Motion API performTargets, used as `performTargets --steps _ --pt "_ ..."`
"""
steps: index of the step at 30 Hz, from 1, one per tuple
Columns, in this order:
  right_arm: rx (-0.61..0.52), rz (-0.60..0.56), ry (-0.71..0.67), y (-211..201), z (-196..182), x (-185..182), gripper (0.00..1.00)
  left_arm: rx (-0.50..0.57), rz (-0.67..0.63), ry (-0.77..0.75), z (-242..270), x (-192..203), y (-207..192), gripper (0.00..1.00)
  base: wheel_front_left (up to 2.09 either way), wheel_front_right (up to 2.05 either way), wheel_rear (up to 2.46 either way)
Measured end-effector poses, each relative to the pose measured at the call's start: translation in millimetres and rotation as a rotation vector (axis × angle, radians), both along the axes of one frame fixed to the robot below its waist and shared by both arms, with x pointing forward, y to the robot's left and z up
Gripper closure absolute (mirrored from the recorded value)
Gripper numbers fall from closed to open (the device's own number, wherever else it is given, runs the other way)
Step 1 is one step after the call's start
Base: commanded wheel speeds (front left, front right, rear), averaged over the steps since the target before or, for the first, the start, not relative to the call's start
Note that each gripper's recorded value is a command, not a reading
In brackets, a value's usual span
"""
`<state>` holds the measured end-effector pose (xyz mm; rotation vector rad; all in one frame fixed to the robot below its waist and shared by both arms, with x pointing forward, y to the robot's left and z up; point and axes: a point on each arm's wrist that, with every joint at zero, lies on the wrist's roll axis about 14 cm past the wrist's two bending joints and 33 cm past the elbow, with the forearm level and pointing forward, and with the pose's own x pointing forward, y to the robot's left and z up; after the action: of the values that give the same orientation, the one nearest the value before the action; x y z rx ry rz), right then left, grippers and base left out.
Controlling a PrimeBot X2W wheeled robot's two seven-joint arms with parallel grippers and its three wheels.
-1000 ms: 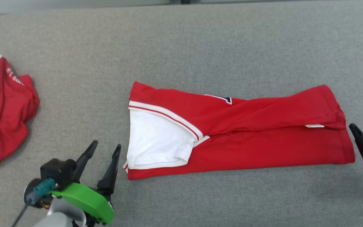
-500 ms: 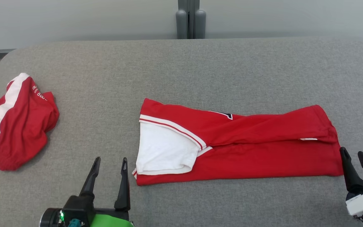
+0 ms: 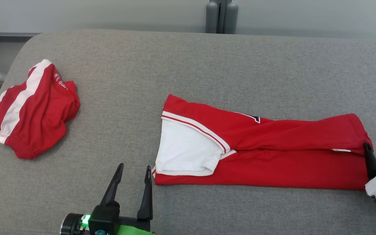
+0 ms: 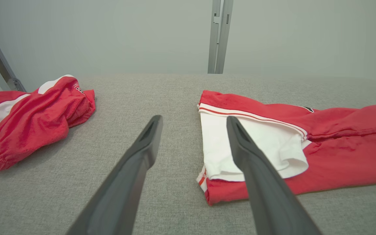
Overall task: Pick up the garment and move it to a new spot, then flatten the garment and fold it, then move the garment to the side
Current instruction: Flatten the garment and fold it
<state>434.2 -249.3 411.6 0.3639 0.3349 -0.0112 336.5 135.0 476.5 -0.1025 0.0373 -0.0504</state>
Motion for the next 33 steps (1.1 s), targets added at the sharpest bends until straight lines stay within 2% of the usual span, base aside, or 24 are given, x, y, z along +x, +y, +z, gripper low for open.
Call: performTargets --steps 10,11,13,14,20,27,33 --pt "0.008 0.035 0.204 12 -43 -2 0.0 0.001 0.008 0.025 -10 2 5 0.0 0.0 0.0 0.0" --pt "0.02 0.04 0.225 14 -47 -4 0.14 0.002 0.009 0.025 -10 2 6 0.0 0.0 0.0 0.0" --pt "0.03 0.056 0.253 18 -51 -8 0.93 0.002 0.012 0.024 -10 3 7 0.0 0.0 0.0 0.0" --pt "0.034 0.06 0.252 20 -51 -9 1.0 0.004 0.011 0.023 -10 4 7 0.0 0.0 0.0 0.0" --pt "0.003 0.04 0.214 3 -44 -10 1.0 0.013 -0.019 0.018 -10 10 1 0.0 0.0 0.0 0.0" --pt "-0.177 -0.003 0.147 -58 -14 -3 1.0 0.012 -0.065 0.02 -12 18 -9 0.0 0.0 0.0 0.0" --pt "-0.325 -0.036 0.063 -105 33 7 1.0 0.014 -0.099 0.026 -16 24 -17 0.0 0.0 0.0 0.0"
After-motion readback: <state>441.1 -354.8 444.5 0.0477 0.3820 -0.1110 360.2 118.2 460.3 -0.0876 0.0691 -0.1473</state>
